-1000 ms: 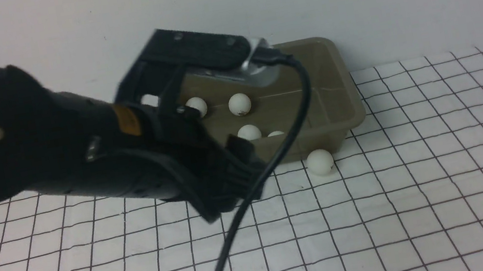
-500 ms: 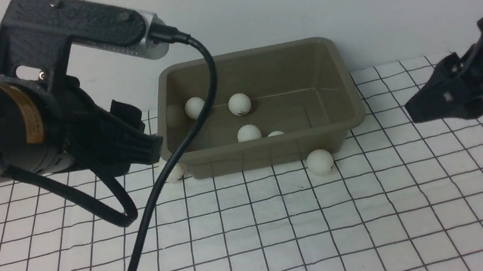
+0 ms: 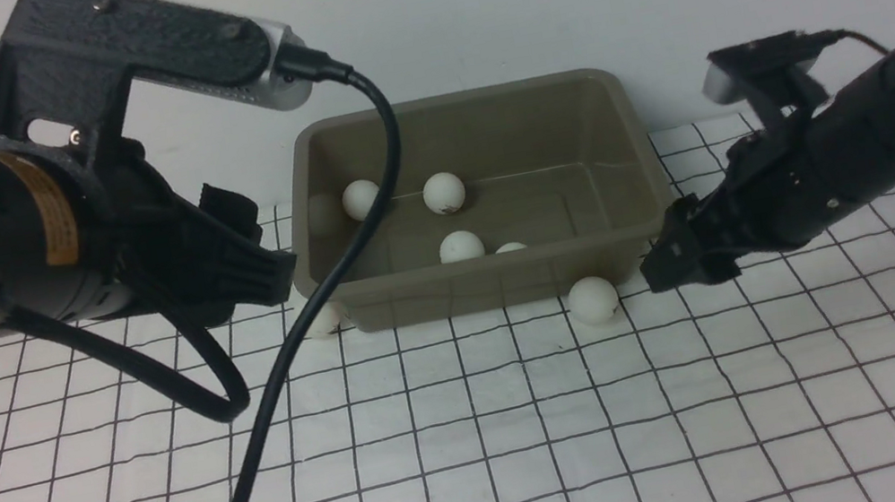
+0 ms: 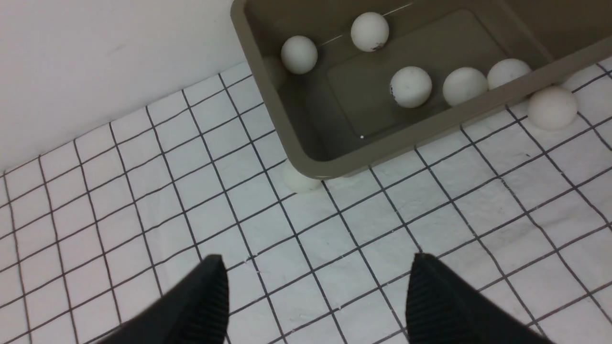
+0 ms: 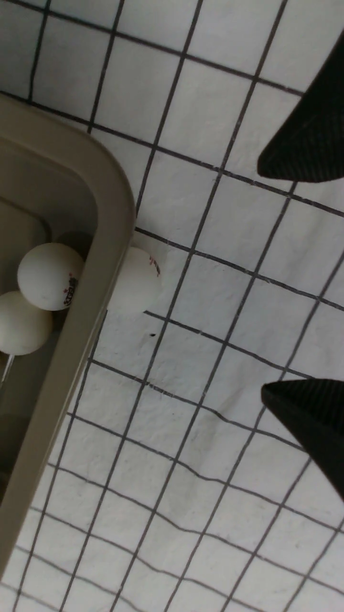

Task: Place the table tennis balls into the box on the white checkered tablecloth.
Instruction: 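Reach for and grasp a ping pong ball on the table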

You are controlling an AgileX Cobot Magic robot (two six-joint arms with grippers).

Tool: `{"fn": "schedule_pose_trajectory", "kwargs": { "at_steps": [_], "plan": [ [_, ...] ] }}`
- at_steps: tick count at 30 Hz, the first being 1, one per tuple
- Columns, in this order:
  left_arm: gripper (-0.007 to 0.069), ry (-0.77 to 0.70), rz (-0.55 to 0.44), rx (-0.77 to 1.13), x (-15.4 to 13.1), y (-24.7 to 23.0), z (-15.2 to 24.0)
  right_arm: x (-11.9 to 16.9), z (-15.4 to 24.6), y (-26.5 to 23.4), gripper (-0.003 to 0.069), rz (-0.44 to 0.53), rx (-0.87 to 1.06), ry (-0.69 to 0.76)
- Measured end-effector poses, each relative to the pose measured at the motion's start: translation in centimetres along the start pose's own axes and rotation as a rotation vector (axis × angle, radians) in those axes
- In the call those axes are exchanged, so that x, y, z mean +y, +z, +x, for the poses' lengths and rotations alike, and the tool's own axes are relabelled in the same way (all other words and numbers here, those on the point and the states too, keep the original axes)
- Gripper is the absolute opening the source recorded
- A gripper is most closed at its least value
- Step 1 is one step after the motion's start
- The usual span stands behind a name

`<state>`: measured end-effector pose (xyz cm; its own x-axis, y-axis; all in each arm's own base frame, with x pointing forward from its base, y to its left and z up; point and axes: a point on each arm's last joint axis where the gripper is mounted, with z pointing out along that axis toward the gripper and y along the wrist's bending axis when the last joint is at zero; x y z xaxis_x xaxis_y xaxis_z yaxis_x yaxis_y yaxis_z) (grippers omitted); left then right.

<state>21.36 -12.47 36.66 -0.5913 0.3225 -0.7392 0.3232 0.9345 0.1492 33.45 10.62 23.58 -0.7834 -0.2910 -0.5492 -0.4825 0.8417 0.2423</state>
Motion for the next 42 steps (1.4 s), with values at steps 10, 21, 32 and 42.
{"fn": "schedule_pose_trajectory", "kwargs": {
  "at_steps": [10, 21, 32, 42],
  "plan": [
    [0.0447, 0.021, -0.043, 0.037, 0.4, 0.0, 0.3, 2.3, -0.4, 5.6, 0.0545, 0.051, -0.063, -0.046],
    [0.0447, 0.022, -0.057, 0.062, 0.5, 0.0, 0.6, 2.4, 0.2, 9.4, 0.0546, 0.108, -0.093, 0.019],
    [0.0447, 0.023, -0.065, 0.076, 0.6, 0.0, 0.7, 1.9, 0.9, 12.0, 0.0546, 0.152, -0.111, 0.048],
    [0.0447, 0.023, -0.065, 0.076, 0.6, 0.0, 0.7, 1.8, 0.7, 12.0, 0.0546, 0.153, -0.136, 0.107]
  ]
}}
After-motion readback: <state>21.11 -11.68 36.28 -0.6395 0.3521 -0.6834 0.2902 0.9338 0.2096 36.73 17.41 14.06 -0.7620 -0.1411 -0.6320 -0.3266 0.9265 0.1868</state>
